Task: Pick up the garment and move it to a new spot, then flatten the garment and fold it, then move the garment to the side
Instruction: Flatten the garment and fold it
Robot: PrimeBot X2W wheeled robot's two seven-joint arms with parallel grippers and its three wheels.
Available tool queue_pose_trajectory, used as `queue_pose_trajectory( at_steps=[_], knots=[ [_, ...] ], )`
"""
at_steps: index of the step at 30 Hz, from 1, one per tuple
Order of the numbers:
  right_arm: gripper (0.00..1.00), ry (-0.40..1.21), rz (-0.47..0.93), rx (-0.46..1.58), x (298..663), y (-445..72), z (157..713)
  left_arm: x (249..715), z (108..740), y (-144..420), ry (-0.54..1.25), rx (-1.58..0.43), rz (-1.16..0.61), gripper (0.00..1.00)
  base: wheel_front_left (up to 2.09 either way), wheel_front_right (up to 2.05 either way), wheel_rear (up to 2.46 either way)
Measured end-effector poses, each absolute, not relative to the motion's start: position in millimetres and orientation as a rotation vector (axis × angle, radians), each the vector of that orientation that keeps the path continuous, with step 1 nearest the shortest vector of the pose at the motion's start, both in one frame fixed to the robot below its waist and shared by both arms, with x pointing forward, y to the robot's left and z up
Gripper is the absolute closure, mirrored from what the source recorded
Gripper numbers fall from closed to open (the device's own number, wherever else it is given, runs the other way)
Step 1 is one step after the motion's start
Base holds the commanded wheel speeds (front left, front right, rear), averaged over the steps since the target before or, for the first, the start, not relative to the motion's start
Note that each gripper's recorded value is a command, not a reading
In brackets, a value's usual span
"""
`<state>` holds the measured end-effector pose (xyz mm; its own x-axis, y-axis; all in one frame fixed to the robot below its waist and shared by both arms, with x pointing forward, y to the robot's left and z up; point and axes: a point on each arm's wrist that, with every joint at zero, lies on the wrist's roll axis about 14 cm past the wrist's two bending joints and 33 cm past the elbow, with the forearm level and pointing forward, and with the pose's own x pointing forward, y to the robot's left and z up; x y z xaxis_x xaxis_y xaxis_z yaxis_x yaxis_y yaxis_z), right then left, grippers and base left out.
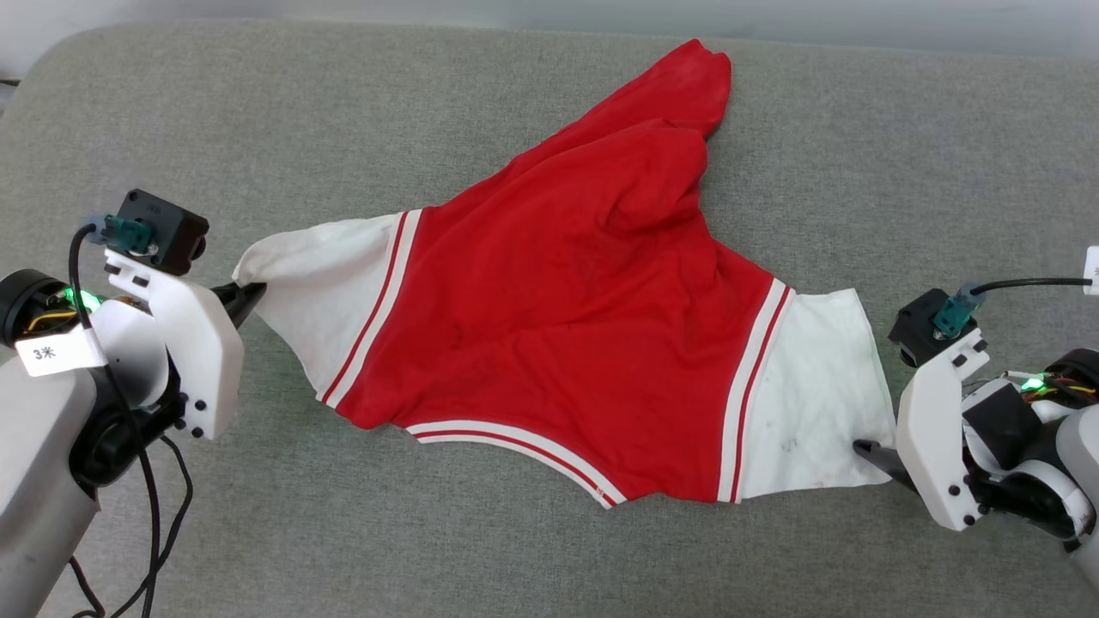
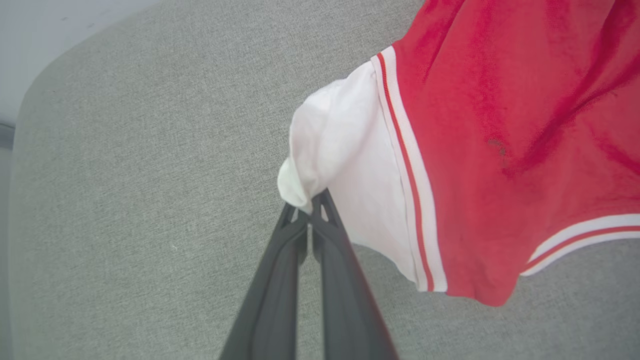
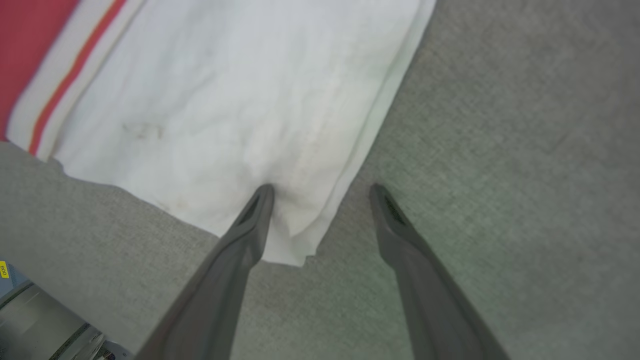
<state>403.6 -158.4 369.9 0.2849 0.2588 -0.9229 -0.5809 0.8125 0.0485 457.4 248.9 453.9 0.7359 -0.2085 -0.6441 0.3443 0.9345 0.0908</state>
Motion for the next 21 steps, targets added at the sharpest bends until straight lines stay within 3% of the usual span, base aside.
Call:
queue_pose_trajectory(
  at_steps=[6,7,8,9,15,21],
  knots=[
    [0.0,1.166,0.581,-0.314,399,-157,349,459,448,251,0.685,0.204,-0.3,1.0,0.0,0.0,0.0],
    [0.27,1.159,0.586,-0.314,399,-156,349,459,447,252,0.686,0.204,-0.299,1.0,0.0,0.0,0.0],
    [0.93,1.148,0.588,-0.308,400,-155,349,459,447,251,0.685,0.204,-0.303,1.0,0.0,0.0,0.0],
    [1.0,1.134,0.588,-0.305,401,-155,349,459,447,251,0.685,0.203,-0.304,1.0,0.0,0.0,0.0],
    [1.0,1.007,0.604,-0.274,411,-144,366,460,459,244,0.636,0.191,-0.32,1.0,0.0,0.0,0.0],
    [1.0,0.727,0.579,-0.192,438,-136,422,458,496,240,0.505,0.186,-0.33,1.0,0.0,0.0,0.0]
  ],
)
